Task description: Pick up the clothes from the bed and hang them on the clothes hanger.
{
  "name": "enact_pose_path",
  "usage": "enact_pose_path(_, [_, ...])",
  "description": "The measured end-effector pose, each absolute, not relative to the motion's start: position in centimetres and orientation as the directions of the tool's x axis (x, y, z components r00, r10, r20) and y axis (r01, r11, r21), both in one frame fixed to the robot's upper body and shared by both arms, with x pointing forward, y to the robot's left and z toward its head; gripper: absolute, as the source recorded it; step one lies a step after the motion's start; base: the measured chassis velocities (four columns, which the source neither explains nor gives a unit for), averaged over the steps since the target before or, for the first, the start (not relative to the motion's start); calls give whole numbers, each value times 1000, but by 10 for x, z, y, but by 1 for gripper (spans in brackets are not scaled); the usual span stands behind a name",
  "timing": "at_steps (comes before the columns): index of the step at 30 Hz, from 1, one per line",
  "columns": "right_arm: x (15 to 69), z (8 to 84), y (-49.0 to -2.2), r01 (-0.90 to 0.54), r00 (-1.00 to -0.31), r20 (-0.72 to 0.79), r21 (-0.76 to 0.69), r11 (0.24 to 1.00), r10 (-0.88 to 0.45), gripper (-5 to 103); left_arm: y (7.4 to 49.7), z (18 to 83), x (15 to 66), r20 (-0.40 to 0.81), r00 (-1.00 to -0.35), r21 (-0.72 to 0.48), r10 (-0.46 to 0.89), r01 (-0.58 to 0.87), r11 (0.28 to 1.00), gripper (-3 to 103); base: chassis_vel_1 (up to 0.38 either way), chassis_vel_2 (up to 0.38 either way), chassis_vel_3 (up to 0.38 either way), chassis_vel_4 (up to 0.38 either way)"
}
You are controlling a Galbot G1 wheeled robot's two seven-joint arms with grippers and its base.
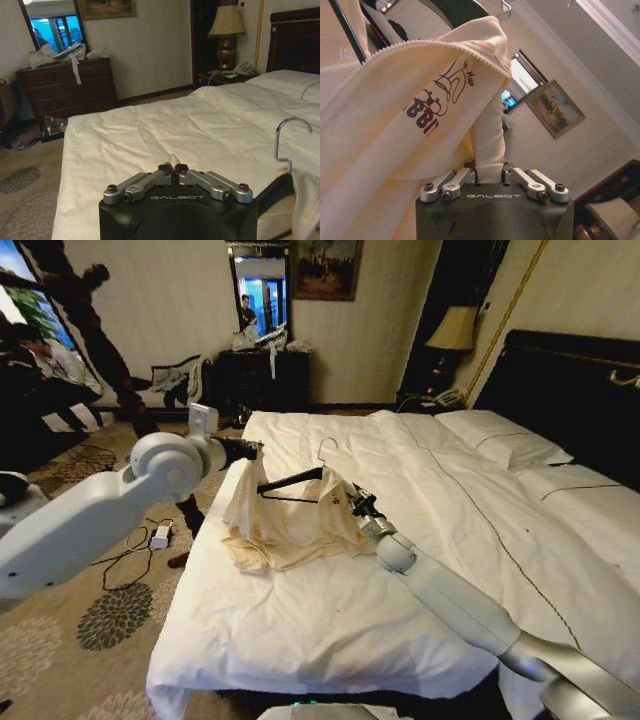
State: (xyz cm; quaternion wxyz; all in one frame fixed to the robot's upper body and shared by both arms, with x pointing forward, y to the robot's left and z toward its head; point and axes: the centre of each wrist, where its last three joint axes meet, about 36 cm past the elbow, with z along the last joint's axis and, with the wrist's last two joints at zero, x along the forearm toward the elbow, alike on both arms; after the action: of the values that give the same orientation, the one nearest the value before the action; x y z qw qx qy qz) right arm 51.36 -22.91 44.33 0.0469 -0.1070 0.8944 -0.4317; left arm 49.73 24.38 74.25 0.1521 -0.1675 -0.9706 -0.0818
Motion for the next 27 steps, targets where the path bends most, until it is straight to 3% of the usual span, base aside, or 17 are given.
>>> enact_pose_path(9, [517,451,-198,-177,-963,8,-771,611,-269,19,179,738,508,344,-876,135,339,403,905,1,0,0,0,0])
enact_pose_path(13, [525,449,-203,-169,-971,22,-766,620,-238,19,161,739,484,354,-850,144,389,461,876,1,0,0,0,0])
enact_pose_path(18, [533,448,-222,-147,-983,40,-761,631,-180,19,174,732,465,370,-851,161,372,453,877,1,0,0,0,0])
enact_pose_path(27, [532,449,-239,-133,-987,48,-768,627,-151,19,216,728,475,346,-898,197,272,353,915,1,0,0,0,0])
